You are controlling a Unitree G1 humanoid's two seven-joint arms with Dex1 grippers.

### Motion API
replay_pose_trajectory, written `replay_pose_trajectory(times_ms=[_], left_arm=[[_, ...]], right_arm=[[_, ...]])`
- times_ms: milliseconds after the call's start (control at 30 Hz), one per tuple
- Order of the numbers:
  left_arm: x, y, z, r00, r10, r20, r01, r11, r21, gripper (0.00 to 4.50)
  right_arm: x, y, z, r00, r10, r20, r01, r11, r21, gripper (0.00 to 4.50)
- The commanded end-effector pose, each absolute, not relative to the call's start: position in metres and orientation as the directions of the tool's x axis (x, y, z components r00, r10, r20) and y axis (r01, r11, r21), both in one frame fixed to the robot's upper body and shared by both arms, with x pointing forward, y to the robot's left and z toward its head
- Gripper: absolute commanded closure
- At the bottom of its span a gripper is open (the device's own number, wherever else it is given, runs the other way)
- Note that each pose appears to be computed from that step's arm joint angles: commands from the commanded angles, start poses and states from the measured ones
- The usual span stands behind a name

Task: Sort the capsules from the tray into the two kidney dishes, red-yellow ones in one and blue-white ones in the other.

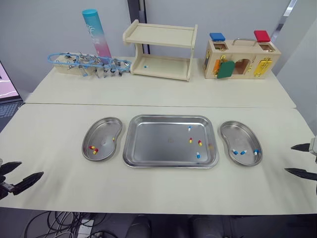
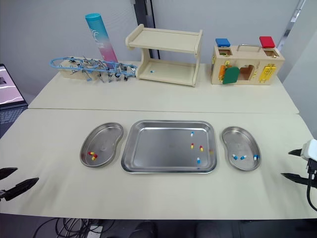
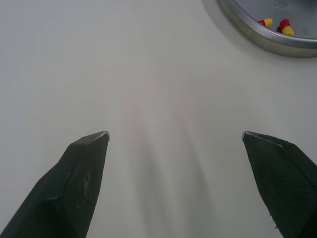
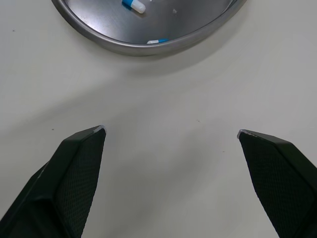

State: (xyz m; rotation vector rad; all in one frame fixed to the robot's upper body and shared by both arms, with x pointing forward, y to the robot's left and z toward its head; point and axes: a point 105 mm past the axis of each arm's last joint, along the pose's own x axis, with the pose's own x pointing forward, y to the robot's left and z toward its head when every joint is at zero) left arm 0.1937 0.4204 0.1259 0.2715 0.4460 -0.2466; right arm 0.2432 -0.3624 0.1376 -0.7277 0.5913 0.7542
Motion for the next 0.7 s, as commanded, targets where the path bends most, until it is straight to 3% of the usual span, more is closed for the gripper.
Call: replay_pose_trajectory(times_ms=[33, 400, 700], left_arm=[[0.195, 0.422, 0.138, 0.887, -0.171, -0.429, 0.294, 0.926, 0.238, 0.04], [0.199, 0.416, 0.144, 0.888, -0.201, -0.414, 0.315, 0.921, 0.228, 0.04], [0.214, 0.351, 0.157, 0.793, -0.449, -0.412, 0.548, 0.820, 0.162, 0.04]], right_arm=[[0.246, -0.361, 0.148, 0.620, 0.394, -0.678, -0.761, 0.510, -0.400, 0.00], [0.250, -0.359, 0.147, 0.628, 0.399, -0.668, -0.757, 0.511, -0.407, 0.00], [0.260, -0.314, 0.169, 0.612, 0.521, -0.595, -0.788, 0.460, -0.408, 0.00]])
